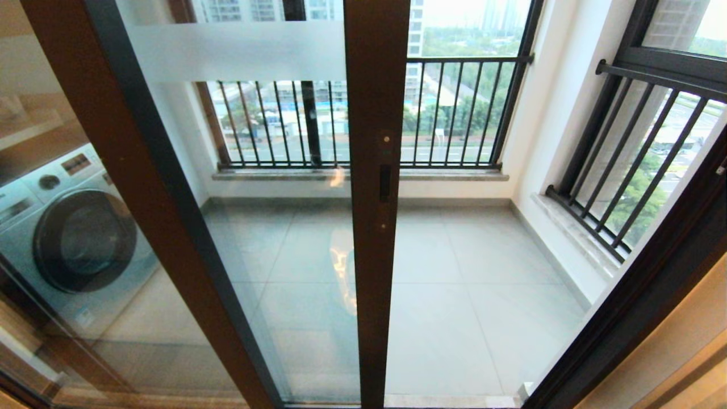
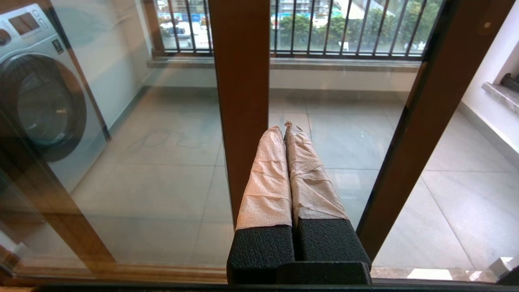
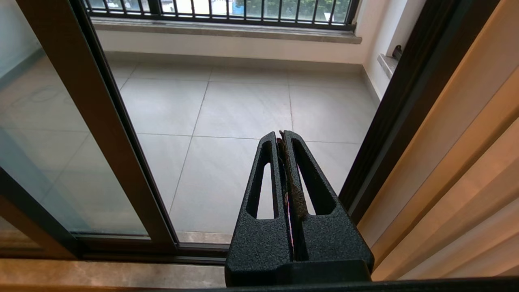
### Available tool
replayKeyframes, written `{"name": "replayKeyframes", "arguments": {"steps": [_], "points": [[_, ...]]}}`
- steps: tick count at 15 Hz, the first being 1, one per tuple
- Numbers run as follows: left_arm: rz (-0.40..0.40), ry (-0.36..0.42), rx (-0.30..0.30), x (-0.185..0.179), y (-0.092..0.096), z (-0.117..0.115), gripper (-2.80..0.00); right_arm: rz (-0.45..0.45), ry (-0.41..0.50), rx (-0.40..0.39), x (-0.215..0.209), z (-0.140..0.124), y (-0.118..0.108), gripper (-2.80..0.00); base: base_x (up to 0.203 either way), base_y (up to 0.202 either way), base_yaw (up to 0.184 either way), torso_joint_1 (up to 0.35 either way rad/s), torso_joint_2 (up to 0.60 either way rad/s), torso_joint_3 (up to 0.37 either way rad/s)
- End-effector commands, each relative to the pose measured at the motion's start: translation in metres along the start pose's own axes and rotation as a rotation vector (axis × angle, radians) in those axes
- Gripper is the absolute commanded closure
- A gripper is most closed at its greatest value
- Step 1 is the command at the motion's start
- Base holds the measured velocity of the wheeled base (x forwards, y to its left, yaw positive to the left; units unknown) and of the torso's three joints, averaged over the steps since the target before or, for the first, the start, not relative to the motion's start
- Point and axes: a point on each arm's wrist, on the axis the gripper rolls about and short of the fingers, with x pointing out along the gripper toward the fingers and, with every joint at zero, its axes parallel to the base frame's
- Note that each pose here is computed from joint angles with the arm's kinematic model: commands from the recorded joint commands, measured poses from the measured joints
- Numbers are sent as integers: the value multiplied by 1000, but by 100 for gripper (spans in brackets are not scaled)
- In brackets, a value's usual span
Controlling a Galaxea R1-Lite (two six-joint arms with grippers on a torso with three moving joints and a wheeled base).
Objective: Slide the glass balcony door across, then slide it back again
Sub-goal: Close the slid door
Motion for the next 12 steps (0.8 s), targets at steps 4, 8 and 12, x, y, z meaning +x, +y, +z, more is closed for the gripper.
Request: {"name": "replayKeyframes", "arguments": {"steps": [4, 8, 12], "points": [[0, 34, 1, 2, 0, -9, 0, 1, 1, 1, 0, 0, 0, 0, 0, 0, 0, 0, 0, 0], [-2, 35, 20, 2, 0, -9, 0, -1, 1, 6, 0, 0, 0, 0, 0, 0, 0, 0, 0, 0], [-2, 167, -7, 3, 0, -11, 0, -4, 2, 0, 0, 0, 0, 0, 0, 0, 0, 0, 0, 0]]}}
